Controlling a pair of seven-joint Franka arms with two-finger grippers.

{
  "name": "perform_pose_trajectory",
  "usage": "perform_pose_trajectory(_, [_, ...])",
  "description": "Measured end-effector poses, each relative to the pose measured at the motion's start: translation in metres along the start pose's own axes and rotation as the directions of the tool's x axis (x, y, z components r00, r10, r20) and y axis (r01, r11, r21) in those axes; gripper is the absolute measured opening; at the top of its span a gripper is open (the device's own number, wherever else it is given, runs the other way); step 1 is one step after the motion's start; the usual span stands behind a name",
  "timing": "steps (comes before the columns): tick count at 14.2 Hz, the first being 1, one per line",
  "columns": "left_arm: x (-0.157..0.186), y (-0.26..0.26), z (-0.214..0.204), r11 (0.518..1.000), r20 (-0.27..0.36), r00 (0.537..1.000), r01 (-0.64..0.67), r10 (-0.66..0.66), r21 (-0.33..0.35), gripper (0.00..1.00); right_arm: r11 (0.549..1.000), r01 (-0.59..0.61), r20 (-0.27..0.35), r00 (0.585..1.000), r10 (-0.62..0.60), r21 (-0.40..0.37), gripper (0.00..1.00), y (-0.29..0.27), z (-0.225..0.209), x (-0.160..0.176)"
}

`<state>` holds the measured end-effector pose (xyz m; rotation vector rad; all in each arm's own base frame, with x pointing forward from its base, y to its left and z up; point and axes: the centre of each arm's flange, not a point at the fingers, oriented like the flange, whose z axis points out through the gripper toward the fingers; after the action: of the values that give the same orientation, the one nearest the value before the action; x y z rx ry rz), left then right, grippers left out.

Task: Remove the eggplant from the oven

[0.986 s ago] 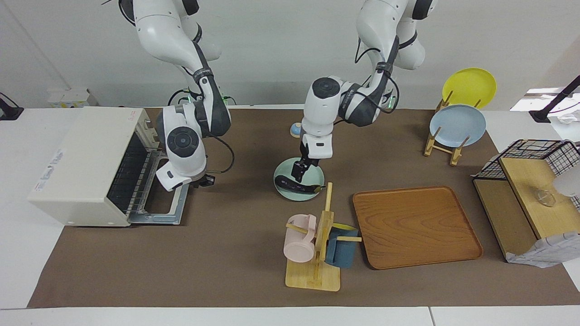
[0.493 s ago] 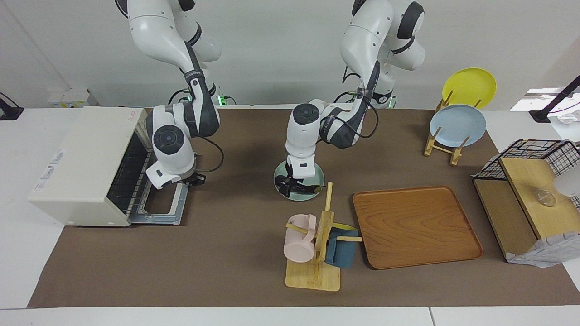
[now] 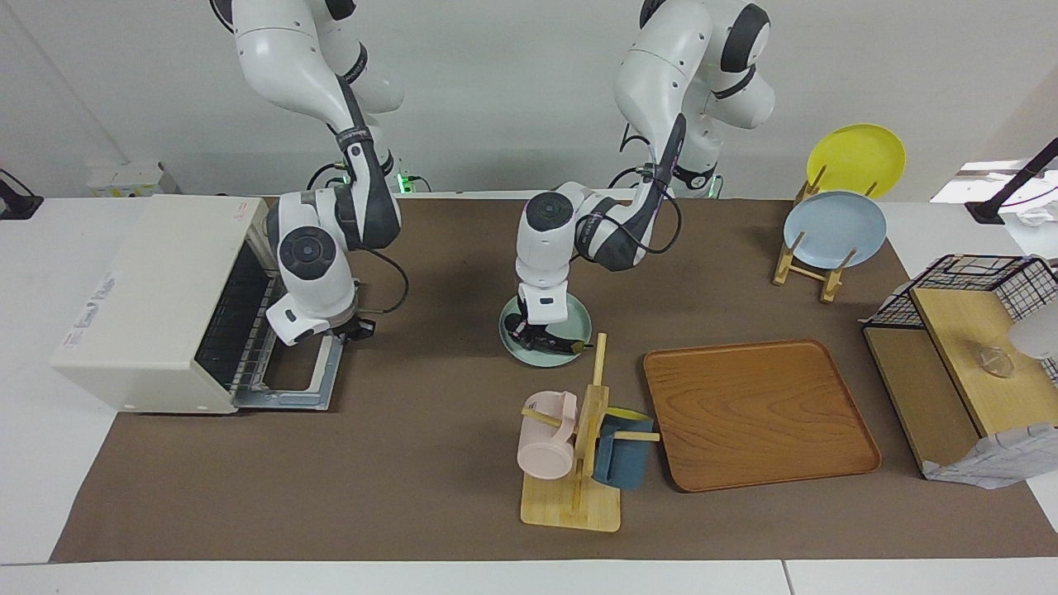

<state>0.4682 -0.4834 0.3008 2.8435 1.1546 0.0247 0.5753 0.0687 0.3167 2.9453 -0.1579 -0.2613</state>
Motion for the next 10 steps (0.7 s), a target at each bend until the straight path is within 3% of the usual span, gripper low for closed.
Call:
perform_pose_trajectory(5, [0.028, -0.005, -0.027, 0.986, -0.049, 0.991, -0.116, 0.122, 0.120, 0.36, 1.000, 0.012, 0.002, 1.000, -0.012, 0.005, 0.01, -0.008, 0.010, 0.003])
perform_pose_trajectory(7, [0.092, -0.013, -0.052, 0.967, -0.042, 0.973, -0.222, 0.229, 0.127, 0.36, 1.000, 0.023, 0.005, 1.000, -0.023, -0.008, 0.01, -0.004, 0.011, 0.004])
perform_pose_trajectory(10, [0.226, -0.046, -0.072, 0.902, -0.011, 0.907, -0.417, 0.421, 0.115, 0.36, 0.996, 0.073, 0.011, 0.997, -0.073, -0.050, 0.01, -0.006, 0.009, 0.002])
